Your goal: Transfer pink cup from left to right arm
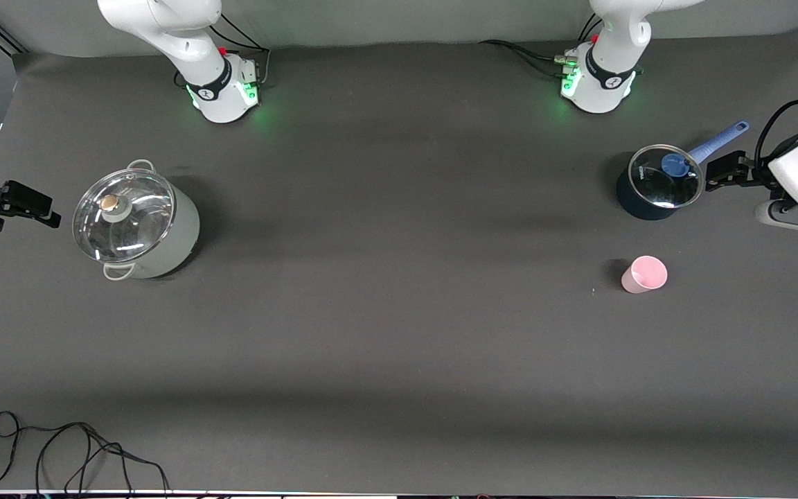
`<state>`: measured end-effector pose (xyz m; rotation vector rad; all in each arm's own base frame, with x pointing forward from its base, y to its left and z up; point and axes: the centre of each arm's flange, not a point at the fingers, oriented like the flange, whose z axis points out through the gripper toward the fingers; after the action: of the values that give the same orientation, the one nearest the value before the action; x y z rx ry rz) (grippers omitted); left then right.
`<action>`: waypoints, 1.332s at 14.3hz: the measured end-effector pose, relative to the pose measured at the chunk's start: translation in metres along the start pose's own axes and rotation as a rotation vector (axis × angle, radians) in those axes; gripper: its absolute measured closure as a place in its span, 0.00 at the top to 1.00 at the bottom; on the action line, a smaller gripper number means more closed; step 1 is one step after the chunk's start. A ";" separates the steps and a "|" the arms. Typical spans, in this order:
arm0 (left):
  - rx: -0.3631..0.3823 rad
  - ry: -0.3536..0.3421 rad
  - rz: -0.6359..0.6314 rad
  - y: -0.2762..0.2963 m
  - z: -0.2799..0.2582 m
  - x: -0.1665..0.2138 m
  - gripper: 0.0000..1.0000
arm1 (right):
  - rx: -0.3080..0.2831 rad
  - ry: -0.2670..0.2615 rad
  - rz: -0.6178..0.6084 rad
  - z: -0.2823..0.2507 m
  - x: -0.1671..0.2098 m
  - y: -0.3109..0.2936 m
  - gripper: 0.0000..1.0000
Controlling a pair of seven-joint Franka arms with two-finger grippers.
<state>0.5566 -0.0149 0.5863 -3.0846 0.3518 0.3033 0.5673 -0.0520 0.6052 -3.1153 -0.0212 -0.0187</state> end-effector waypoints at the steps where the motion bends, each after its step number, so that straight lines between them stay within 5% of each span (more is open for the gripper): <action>1: 0.000 0.000 0.000 0.000 0.000 0.000 1.00 | 0.000 0.000 0.000 0.000 0.000 0.000 1.00; 14: -0.008 -0.006 -0.007 -0.017 0.004 -0.002 1.00 | 0.000 -0.003 0.000 0.002 0.001 0.000 1.00; 19: -0.098 0.036 0.329 -0.091 0.033 0.003 0.98 | -0.001 0.006 -0.002 -0.002 0.001 -0.001 1.00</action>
<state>0.5738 0.0745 0.5533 -3.1196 0.8748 0.2779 0.5687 -0.0515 0.6071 -3.1161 -0.0236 -0.0274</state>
